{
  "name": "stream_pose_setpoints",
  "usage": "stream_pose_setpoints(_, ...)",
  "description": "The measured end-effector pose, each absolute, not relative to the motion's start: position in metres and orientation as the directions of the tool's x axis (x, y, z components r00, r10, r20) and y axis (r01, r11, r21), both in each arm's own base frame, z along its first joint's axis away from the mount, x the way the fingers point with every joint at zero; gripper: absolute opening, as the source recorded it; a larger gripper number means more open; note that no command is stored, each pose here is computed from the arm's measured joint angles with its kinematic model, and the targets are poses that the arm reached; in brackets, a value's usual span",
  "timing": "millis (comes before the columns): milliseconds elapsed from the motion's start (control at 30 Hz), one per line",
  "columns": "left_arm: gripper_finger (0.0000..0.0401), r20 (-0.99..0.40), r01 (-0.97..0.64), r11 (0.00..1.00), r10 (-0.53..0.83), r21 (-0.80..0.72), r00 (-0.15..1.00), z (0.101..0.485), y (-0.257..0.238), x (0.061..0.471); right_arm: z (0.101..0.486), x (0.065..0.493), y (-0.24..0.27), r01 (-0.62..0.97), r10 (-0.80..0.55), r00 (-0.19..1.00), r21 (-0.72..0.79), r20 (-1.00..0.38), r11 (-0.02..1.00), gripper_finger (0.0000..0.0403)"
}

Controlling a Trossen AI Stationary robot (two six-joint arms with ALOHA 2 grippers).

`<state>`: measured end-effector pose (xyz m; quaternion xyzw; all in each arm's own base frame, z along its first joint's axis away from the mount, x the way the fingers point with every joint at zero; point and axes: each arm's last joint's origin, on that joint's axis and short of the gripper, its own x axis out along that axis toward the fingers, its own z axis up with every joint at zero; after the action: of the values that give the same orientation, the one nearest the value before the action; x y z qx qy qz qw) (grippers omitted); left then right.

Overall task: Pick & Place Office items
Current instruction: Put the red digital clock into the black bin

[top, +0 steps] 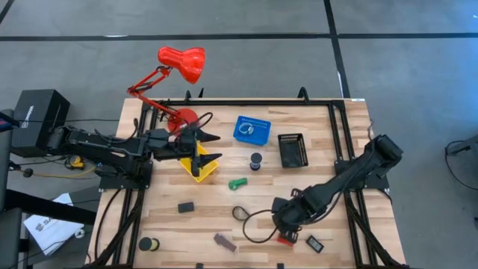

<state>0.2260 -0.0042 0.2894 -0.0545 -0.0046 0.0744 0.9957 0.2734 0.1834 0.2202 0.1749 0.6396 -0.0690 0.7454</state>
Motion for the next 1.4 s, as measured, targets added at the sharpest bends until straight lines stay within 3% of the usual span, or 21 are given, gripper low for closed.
stream_pose_setpoints(333,0.0297,0.044,-0.142,0.983,0.148,-0.117,0.988,0.294,-0.004,0.226,0.194,0.292,0.185,0.298,0.213,0.095,0.232,-0.972,0.926,0.0162)
stream_pose_setpoints(633,0.0297,0.057,-0.136,0.983,0.144,-0.119,0.988,0.295,-0.004,0.226,0.195,0.293,0.198,0.254,0.259,0.15,0.29,-0.954,0.923,0.0204)
stream_pose_setpoints(733,0.0297,0.057,-0.136,0.984,0.143,-0.119,0.988,0.295,-0.004,0.226,0.195,0.294,0.197,0.211,0.262,0.159,0.292,-0.952,0.933,0.0208)
stream_pose_setpoints(967,0.0297,0.057,-0.137,0.983,0.144,-0.119,0.988,0.295,-0.004,0.226,0.195,0.303,0.186,0.273,0.262,0.183,0.305,-0.947,0.912,0.0201)
stream_pose_setpoints(1400,0.0297,0.056,-0.138,0.983,0.145,-0.12,0.988,0.295,-0.004,0.226,0.199,0.292,0.221,0.266,0.338,0.249,0.399,-0.908,0.877,0.0228)
